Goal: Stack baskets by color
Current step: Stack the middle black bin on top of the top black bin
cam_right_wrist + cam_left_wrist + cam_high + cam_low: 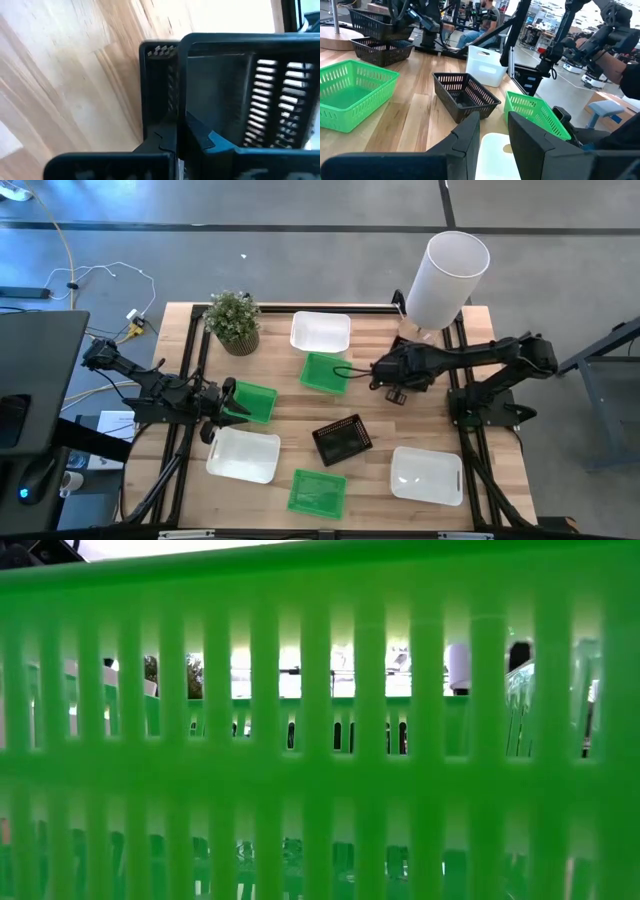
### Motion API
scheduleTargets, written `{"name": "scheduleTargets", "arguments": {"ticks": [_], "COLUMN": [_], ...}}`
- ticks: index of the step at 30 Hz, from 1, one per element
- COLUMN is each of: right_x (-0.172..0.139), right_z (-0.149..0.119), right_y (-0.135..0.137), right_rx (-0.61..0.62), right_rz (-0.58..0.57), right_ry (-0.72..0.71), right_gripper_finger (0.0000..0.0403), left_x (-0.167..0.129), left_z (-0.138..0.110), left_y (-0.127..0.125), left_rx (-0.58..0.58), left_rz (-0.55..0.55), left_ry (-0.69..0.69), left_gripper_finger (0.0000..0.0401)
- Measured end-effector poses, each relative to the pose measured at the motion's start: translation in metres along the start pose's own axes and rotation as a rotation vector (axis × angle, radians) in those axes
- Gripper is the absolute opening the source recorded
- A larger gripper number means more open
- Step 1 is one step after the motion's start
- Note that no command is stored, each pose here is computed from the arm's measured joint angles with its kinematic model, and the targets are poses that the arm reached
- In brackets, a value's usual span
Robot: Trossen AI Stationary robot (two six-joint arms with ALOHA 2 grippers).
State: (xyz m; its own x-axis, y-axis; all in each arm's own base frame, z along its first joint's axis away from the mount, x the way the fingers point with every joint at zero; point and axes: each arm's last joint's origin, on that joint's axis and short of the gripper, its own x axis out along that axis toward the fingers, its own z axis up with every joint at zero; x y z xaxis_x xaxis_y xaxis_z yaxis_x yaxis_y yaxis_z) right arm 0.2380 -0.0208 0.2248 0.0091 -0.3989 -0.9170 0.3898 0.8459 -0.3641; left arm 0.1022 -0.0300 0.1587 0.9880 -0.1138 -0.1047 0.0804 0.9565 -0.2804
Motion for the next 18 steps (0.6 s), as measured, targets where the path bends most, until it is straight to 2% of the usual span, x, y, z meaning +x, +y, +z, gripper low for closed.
{"name": "scheduleTargets", "arguments": {"ticks": [5,18], "right_x": [0.001,0.016], "right_z": [0.001,-0.005], "right_y": [-0.001,0.003], "right_rx": [0.018,0.018], "right_rz": [0.039,0.043], "right_ry": [0.017,0.02], "right_gripper_finger": [0.0,0.0], "left_x": [0.0,0.0], "left_z": [0.0,0.0], "left_y": [0.0,0.0], "left_rx": [-0.001,-0.001], "left_rz": [0.012,0.016], "left_ry": [-0.007,-0.008], "left_gripper_finger": [0.009,0.009]}}
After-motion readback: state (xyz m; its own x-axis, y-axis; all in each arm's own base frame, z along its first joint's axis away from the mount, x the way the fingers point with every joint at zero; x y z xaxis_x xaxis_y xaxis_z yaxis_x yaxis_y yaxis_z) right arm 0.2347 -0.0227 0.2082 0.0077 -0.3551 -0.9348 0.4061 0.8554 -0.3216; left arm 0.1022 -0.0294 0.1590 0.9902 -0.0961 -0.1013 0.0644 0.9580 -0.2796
